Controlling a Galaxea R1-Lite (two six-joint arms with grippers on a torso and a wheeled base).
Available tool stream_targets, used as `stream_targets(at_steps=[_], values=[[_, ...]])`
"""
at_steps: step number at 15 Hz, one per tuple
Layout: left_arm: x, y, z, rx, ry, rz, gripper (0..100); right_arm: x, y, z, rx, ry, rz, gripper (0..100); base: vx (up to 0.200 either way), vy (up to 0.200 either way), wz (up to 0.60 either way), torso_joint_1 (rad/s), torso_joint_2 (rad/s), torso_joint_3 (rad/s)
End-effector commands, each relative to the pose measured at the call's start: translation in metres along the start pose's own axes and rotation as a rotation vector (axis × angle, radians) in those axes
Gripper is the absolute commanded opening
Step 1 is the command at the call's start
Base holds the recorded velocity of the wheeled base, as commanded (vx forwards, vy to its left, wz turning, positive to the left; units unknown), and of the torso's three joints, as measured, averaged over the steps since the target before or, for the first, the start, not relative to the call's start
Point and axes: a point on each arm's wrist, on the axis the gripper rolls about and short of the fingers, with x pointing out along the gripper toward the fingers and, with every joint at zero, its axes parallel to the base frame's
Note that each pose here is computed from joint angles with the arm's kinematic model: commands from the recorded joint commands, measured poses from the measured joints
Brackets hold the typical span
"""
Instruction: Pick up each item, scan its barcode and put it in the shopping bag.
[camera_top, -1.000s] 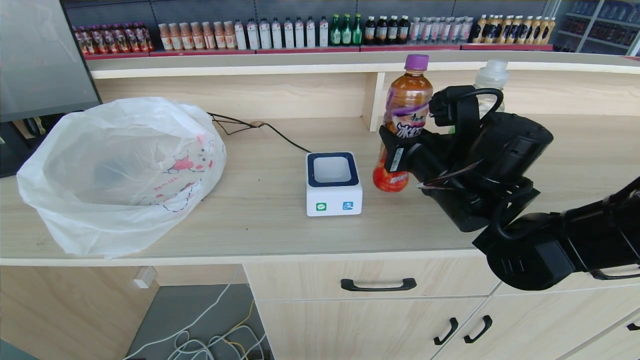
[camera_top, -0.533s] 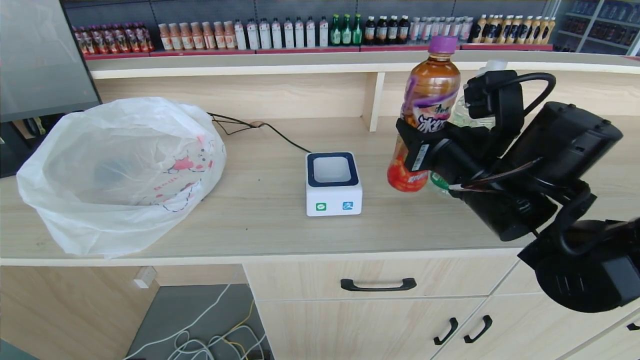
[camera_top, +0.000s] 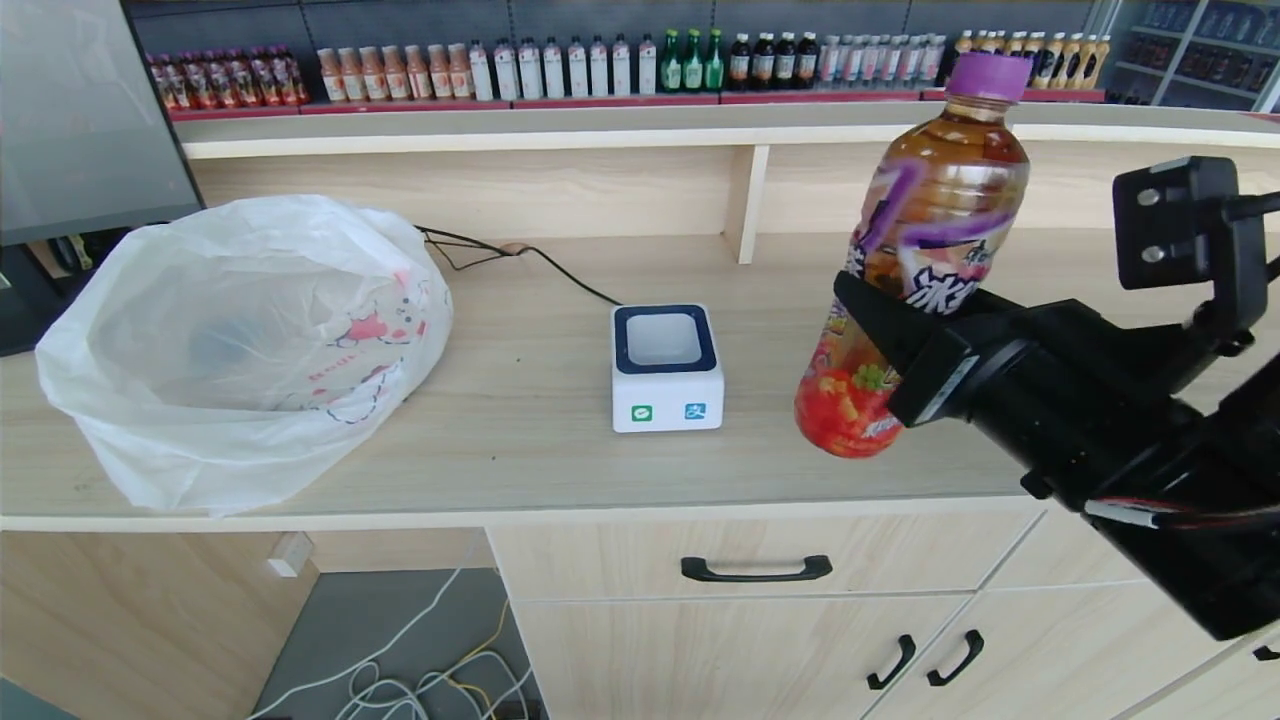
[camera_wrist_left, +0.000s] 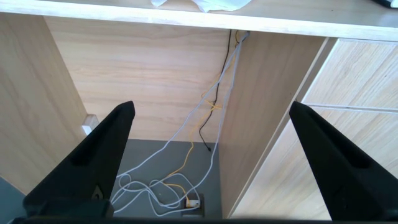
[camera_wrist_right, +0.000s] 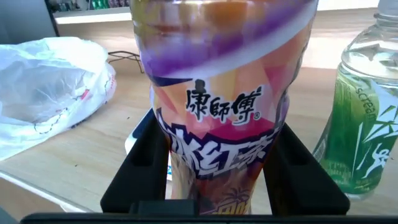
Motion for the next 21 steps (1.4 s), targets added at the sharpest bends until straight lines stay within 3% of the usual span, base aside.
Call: stream_targets(at_steps=[1,4,10,14,18,21], values=[[0.000,0.000,0.000,0.000,0.000,0.000,100,-0.038,-0.010,0.008,0.027,-0.010,0.010,0,0.000,0.000,0.00,0.000,0.00,0.000],[0.000,0.000,0.000,0.000,0.000,0.000,100,-0.070,-0.020,0.004,0.021,0.014,0.012,0,0.000,0.000,0.00,0.000,0.00,0.000],[0.000,0.000,0.000,0.000,0.000,0.000,100,-0.091,-0.023,0.026,0.052,-0.083,0.056,0,0.000,0.000,0.00,0.000,0.00,0.000],[0.000,0.000,0.000,0.000,0.000,0.000,100,-0.102,-0.020,0.025,0.038,-0.095,0.250,0,0.000,0.000,0.00,0.000,0.00,0.000],[0.000,0.000,0.000,0.000,0.000,0.000,100,-0.104,-0.008,0.016,-0.137,-0.091,0.379,0,0.000,0.000,0.00,0.000,0.00,0.000],[0.000,0.000,0.000,0.000,0.000,0.000,100,-0.105,0.006,0.019,-0.361,-0.162,0.448,0,0.000,0.000,0.00,0.000,0.00,0.000]])
